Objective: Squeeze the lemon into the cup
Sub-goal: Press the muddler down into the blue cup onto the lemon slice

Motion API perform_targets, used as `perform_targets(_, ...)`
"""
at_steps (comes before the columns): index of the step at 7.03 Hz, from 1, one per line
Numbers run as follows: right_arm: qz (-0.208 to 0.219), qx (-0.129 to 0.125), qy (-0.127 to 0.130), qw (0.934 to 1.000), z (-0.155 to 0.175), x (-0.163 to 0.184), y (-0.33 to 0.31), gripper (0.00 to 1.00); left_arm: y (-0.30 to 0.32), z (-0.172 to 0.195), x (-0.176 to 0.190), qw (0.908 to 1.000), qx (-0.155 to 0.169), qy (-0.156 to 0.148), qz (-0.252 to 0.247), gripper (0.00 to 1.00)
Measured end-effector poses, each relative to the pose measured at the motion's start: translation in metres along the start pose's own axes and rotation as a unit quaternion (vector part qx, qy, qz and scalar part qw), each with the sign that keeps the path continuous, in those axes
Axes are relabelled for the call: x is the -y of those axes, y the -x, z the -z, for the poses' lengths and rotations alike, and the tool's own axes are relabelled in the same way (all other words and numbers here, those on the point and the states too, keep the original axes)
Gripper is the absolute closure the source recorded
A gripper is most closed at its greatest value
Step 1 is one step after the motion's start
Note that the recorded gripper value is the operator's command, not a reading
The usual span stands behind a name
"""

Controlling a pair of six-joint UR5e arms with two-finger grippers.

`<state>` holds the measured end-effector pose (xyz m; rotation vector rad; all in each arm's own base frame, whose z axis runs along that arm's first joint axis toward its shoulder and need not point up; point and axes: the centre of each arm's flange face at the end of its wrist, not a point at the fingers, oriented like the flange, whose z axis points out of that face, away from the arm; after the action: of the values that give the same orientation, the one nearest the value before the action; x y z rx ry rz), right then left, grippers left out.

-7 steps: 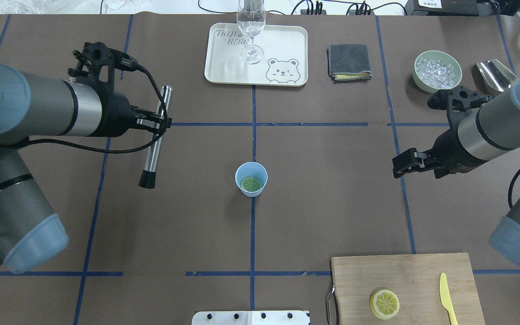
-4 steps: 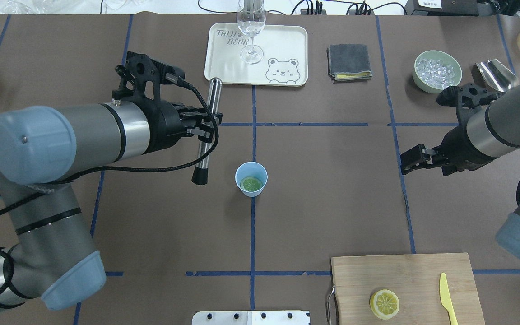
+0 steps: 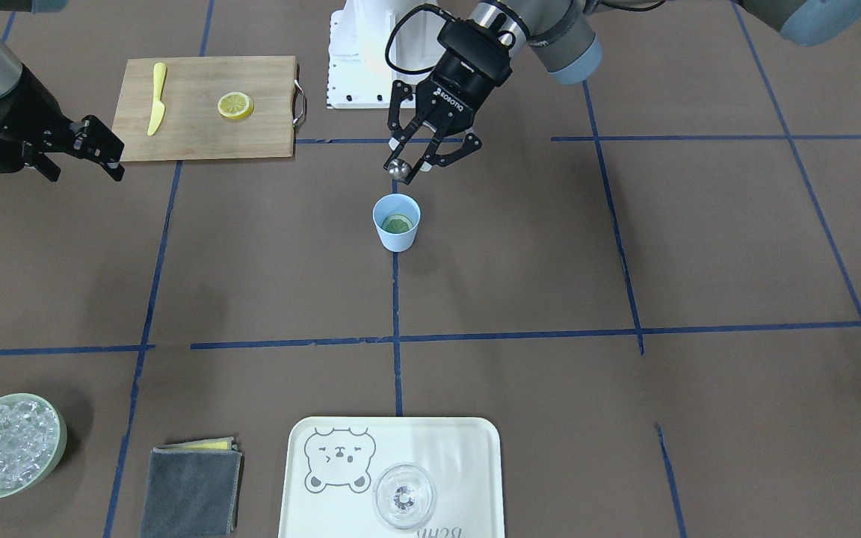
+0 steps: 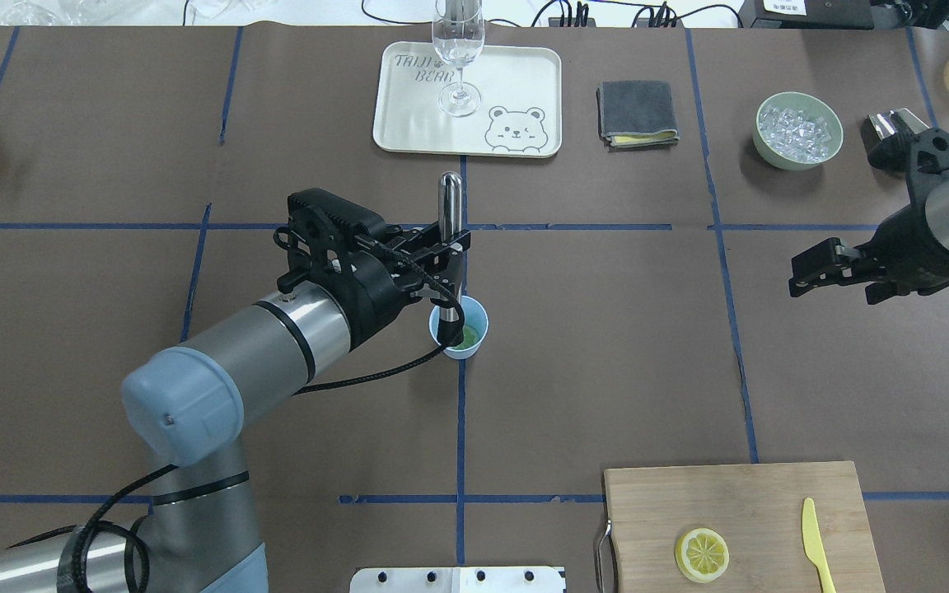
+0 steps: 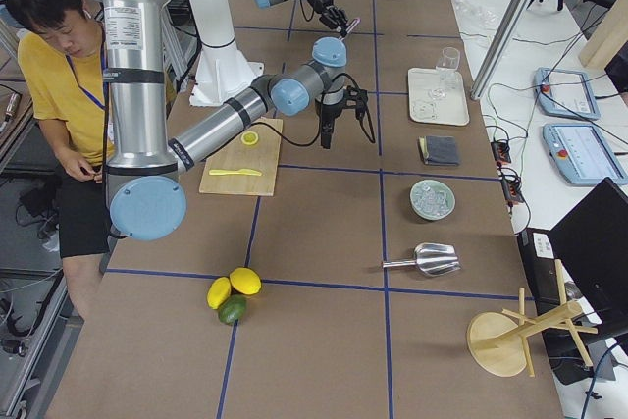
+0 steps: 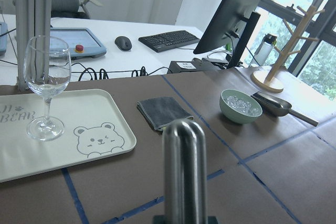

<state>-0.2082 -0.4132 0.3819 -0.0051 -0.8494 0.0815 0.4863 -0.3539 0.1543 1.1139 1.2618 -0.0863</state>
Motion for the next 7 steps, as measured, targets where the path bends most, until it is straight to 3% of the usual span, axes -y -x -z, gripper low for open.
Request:
perform_targets(3,0.005,-0.003,0.005,1.0000,0.003,0.001,-0.022,0.00,-0.004,-0.020,-0.010,0.9979,0.039,-0.045,-0.024,1.00)
perform_targets(7,0.005,-0.004,0.007,1.0000,0.001,0.002,-0.024,0.00,0.001,-0.033,-0.045,0.9976,0.028,-0.048,-0.041,1.00)
